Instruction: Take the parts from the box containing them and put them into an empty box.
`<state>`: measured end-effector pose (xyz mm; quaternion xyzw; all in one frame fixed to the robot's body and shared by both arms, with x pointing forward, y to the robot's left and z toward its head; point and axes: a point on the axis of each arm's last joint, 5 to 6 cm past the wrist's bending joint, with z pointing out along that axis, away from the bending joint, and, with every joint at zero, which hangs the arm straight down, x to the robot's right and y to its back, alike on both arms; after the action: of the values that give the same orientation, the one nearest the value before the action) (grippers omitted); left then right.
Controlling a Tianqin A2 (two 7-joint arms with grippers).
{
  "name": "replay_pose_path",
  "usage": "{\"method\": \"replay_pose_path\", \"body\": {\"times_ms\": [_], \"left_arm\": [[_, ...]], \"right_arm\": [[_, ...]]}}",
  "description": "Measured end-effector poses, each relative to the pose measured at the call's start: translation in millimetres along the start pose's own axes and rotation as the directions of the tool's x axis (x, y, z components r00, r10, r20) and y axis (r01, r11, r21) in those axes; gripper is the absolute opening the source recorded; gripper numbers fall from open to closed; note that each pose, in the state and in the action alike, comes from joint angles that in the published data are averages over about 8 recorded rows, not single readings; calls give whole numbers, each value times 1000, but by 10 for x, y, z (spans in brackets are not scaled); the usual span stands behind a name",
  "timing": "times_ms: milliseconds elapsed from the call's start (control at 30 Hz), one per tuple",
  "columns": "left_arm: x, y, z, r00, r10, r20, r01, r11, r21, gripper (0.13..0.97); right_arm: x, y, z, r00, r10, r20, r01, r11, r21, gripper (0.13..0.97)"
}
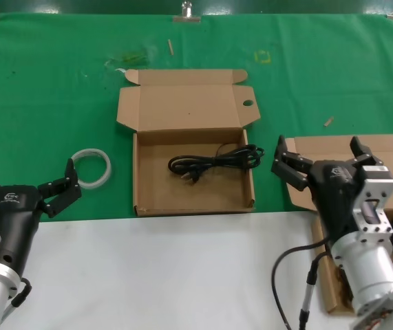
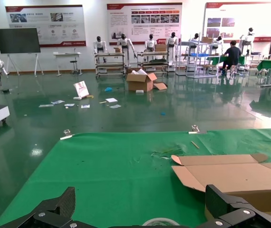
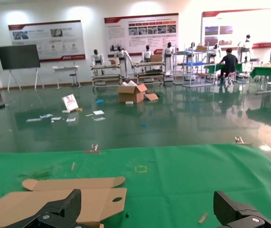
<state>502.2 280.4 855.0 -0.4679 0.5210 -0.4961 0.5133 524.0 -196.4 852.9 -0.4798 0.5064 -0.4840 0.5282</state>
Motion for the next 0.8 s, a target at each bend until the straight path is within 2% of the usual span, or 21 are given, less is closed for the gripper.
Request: {"method": "replay_pose_path", "body": {"times_ms": [300,800], "left_arm": [[0,0,0,1000,0,0,0,1000,0,965],[0,0,0,1000,0,0,0,1000,0,965]], "right_arm": [[136,39,-115,998,66,10,-66,998,2,966],[148,43,-126,997,71,11,-71,997,1,966]]}}
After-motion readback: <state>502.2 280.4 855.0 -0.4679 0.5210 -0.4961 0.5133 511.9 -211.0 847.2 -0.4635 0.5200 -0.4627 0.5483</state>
